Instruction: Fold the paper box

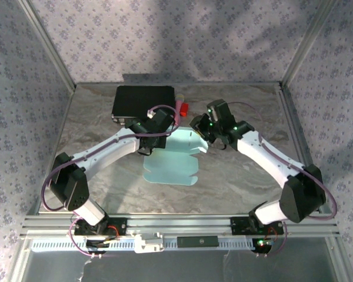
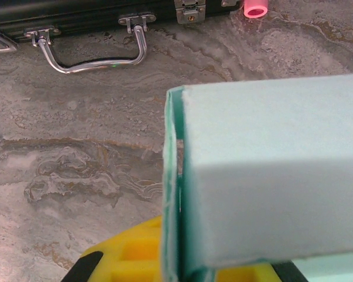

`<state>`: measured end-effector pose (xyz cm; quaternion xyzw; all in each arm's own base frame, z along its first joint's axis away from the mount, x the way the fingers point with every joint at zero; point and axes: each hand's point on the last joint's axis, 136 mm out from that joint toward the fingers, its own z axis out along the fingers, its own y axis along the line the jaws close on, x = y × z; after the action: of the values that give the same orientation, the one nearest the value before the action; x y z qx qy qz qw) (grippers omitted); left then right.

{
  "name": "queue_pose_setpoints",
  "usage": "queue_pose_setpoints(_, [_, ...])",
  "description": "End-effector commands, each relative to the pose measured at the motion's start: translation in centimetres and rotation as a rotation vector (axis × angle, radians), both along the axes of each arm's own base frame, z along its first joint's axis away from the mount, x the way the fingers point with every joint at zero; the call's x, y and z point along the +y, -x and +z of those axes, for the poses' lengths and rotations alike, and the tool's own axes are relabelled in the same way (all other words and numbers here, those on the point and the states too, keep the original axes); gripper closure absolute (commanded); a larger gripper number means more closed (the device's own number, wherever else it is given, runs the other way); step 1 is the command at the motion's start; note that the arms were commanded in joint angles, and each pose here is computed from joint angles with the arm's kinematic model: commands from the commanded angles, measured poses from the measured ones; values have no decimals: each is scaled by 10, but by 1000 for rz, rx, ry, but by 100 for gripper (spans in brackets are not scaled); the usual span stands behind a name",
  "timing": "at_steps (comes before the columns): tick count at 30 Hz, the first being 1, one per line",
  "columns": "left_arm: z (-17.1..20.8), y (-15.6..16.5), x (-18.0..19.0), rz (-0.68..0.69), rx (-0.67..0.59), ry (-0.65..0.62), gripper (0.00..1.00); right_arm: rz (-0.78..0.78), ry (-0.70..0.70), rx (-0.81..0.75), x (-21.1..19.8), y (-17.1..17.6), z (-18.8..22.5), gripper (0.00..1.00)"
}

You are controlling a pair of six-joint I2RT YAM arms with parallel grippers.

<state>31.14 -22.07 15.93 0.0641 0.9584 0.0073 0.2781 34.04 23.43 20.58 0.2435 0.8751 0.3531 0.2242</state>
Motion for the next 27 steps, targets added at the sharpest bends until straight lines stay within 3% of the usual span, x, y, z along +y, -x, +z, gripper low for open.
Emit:
queue_pose_setpoints(1, [28,-2,-1,9,-65,43,100,-37,38,-33,-19,1,7,60])
queue_pose_setpoints(9, [27,-3,-5,3,-62,46,100,46,-24,13,6,-12,-7,60])
queue_pose_setpoints(22, [27,-3,-9,-9,-65,41,100,45,-84,24,22,-6,-8,60])
queue_pose_setpoints(27, [31,-2,-11,-14,-76,41,100,32,-107,32,25,-8,-7,69])
